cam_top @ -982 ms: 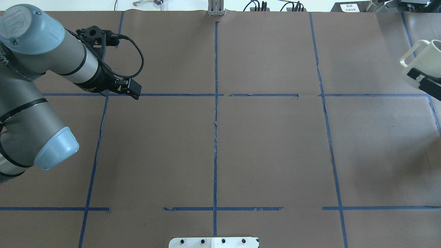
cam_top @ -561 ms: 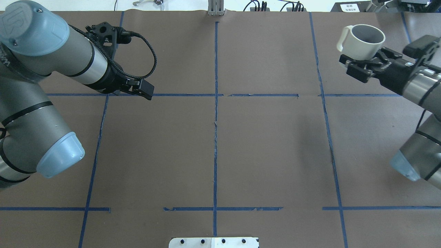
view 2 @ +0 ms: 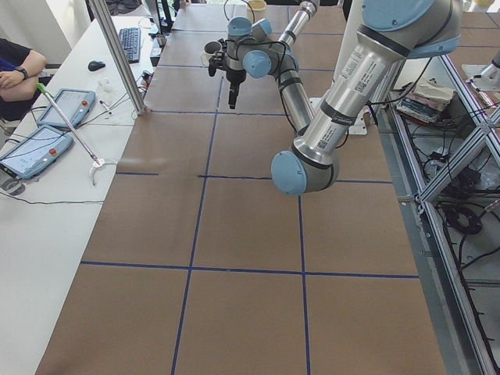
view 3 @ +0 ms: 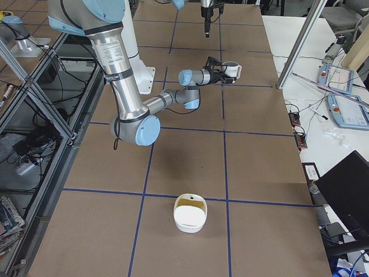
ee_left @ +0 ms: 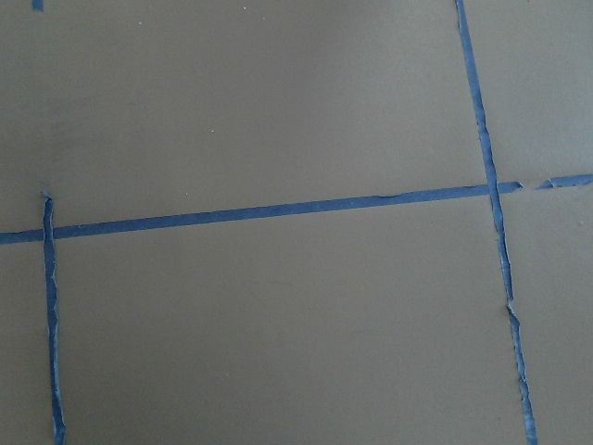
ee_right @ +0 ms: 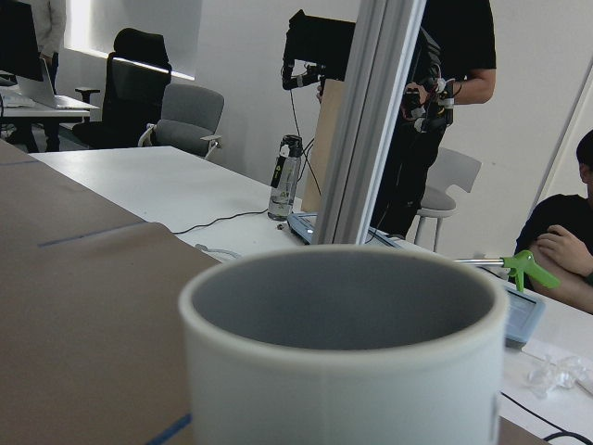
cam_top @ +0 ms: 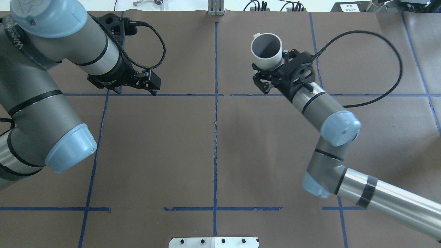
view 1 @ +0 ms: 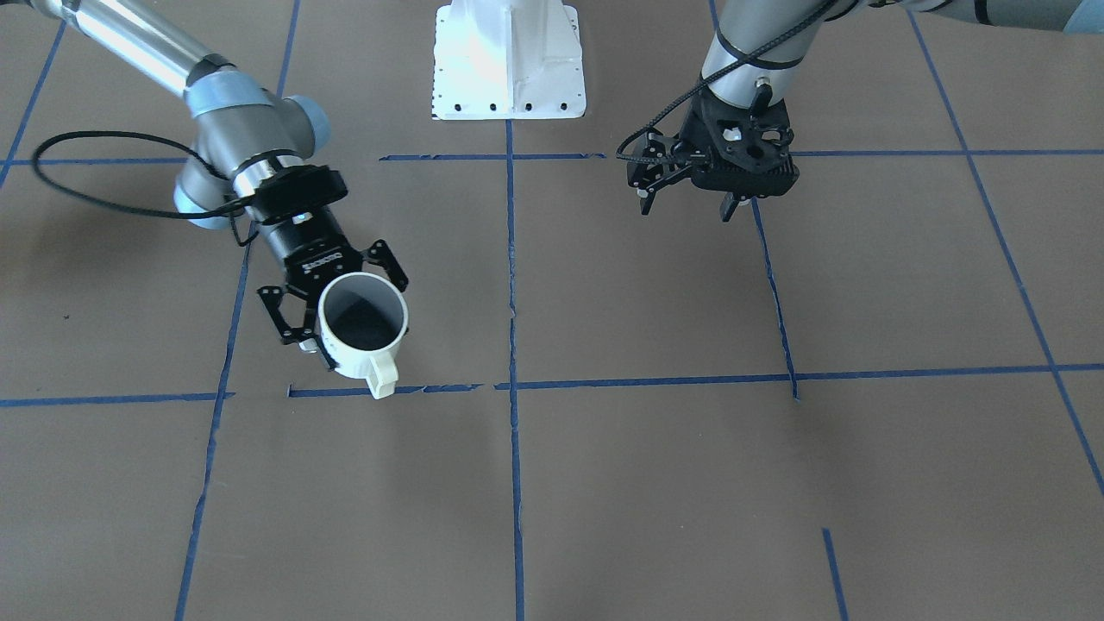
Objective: Left arm hands cup to right arm to dump lemon
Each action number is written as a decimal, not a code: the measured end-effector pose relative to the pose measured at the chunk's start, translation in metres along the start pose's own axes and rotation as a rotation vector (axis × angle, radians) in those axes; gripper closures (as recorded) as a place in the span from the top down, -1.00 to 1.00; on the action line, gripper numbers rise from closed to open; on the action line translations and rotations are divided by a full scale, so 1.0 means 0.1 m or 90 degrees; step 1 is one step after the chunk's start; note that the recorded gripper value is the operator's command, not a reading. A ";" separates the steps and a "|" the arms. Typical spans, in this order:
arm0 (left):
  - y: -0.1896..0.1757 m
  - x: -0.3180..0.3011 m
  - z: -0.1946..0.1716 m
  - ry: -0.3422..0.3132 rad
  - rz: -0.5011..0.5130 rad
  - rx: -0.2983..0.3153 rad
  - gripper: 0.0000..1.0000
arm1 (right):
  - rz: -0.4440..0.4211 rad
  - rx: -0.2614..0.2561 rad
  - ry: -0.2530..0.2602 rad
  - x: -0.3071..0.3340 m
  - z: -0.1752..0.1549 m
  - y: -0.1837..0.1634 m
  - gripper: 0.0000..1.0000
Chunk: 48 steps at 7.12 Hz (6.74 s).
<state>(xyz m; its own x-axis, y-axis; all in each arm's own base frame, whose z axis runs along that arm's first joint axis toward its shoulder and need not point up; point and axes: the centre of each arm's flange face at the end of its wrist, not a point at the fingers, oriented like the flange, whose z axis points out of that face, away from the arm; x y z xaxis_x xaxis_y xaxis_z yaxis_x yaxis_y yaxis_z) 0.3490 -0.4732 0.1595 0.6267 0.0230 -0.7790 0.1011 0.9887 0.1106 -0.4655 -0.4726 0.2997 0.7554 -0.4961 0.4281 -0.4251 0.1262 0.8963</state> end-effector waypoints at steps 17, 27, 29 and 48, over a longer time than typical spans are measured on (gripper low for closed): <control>-0.49 1.17 0.26 0.026 -0.251 -0.013 0.05 | 0.041 0.047 0.061 -1.67 0.13 -0.16 -0.48; -0.62 1.03 0.52 0.014 -0.200 -0.010 -1.00 | 0.040 0.042 0.054 -1.69 0.11 -0.11 1.00; -1.04 0.74 0.45 0.010 -0.199 0.021 -1.00 | 0.042 0.042 0.053 -1.71 0.09 -0.11 1.00; 0.02 -4.21 0.93 -0.091 0.021 -0.044 -1.00 | 0.091 -0.743 -0.066 3.85 -1.15 -0.97 1.00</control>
<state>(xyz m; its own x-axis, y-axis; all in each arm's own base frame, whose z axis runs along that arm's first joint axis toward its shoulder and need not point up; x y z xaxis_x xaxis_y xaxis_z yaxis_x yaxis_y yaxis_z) 0.1575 -0.4949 0.5455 0.7325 0.0392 -0.6796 0.0279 0.9958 0.0875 -0.0766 -0.5771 0.3910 0.6707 -0.4743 0.5703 0.2517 0.8688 0.4265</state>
